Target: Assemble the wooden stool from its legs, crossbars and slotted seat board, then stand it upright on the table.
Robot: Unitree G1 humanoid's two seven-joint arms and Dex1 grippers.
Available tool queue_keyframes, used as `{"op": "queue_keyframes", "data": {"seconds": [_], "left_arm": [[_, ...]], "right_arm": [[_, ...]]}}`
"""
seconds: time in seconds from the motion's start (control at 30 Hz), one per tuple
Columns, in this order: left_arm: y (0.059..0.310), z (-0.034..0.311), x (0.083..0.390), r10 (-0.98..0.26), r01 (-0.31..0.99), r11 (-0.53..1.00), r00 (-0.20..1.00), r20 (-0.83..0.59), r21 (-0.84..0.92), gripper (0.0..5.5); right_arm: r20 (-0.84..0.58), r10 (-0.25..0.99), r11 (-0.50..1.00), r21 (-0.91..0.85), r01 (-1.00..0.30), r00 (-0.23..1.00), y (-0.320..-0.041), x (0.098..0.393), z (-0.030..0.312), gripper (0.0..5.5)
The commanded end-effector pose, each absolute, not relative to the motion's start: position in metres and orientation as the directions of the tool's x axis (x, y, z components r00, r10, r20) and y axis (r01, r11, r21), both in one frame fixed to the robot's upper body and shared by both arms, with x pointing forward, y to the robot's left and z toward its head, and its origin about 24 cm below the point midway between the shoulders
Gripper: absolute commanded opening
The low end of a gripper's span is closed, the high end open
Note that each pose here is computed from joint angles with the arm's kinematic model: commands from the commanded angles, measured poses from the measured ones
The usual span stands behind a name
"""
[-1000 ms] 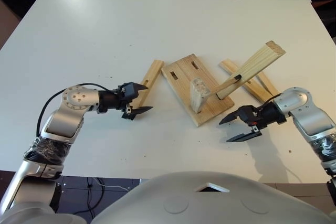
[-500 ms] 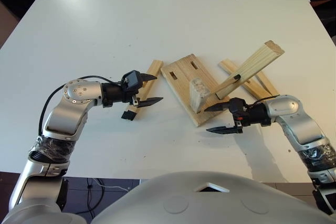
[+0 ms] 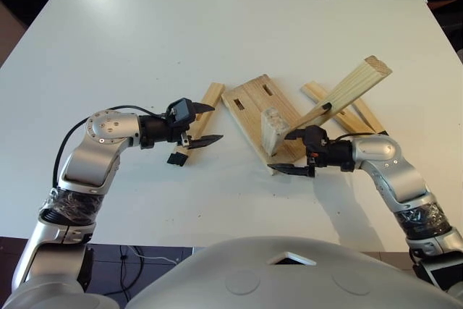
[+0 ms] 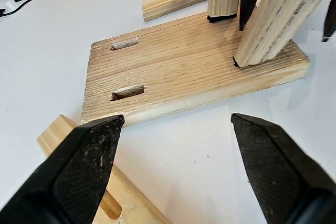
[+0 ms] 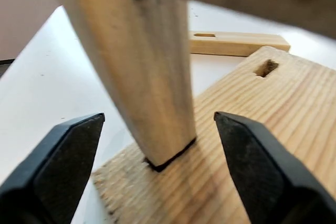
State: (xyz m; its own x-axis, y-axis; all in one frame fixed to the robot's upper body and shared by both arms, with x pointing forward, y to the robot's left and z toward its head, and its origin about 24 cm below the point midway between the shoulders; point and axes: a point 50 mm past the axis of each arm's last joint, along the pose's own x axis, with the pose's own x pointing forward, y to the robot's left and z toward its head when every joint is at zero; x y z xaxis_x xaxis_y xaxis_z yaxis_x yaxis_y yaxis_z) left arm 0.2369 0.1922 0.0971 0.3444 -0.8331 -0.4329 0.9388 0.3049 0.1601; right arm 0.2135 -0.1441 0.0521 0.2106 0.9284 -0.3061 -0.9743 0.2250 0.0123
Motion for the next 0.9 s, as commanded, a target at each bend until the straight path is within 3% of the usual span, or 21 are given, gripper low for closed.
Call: {"op": "queue_keyframes", "data": {"seconds": [0.03, 0.1, 0.2, 0.43, 0.6, 0.7, 0.9], "left_arm": [[0.195, 0.099, 0.238, -0.822, 0.938, 0.295, 0.345, -0.452, 0.18, 3.81], [0.194, 0.098, 0.238, -0.823, 0.939, 0.292, 0.343, -0.453, 0.181, 3.81], [0.194, 0.099, 0.24, -0.824, 0.942, 0.281, 0.335, -0.456, 0.183, 3.81], [0.2, 0.099, 0.243, -0.812, 0.945, 0.269, 0.327, -0.483, 0.188, 3.81], [0.189, 0.104, 0.244, -0.84, 0.951, 0.25, 0.307, -0.448, 0.184, 3.81], [0.179, 0.107, 0.249, -0.858, 0.953, 0.239, 0.297, -0.42, 0.186, 3.81], [0.17, 0.105, 0.264, -0.846, 0.933, 0.286, 0.353, -0.4, 0.219, 3.81]], "right_arm": [[-0.298, 0.924, 0.249, -0.011, -0.969, 0.241, -0.142, 0.22, 0.052, 3.85], [-0.289, 0.935, 0.215, 0.004, -0.977, 0.204, -0.135, 0.217, 0.05, 3.85], [-0.312, 0.949, 0.06, 0.053, -0.997, 0.041, -0.133, 0.202, 0.047, 3.85], [-0.425, 0.89, -0.12, 0.133, -0.984, -0.166, -0.159, 0.197, 0.046, 3.85], [-0.505, 0.815, -0.21, 0.198, -0.957, -0.283, -0.182, 0.194, 0.049, 3.85], [-0.547, 0.77, -0.253, 0.209, -0.945, -0.327, -0.192, 0.198, 0.052, 3.85], [-0.561, 0.788, -0.218, 0.13, -0.967, -0.253, -0.202, 0.214, 0.07, 3.85]]}}
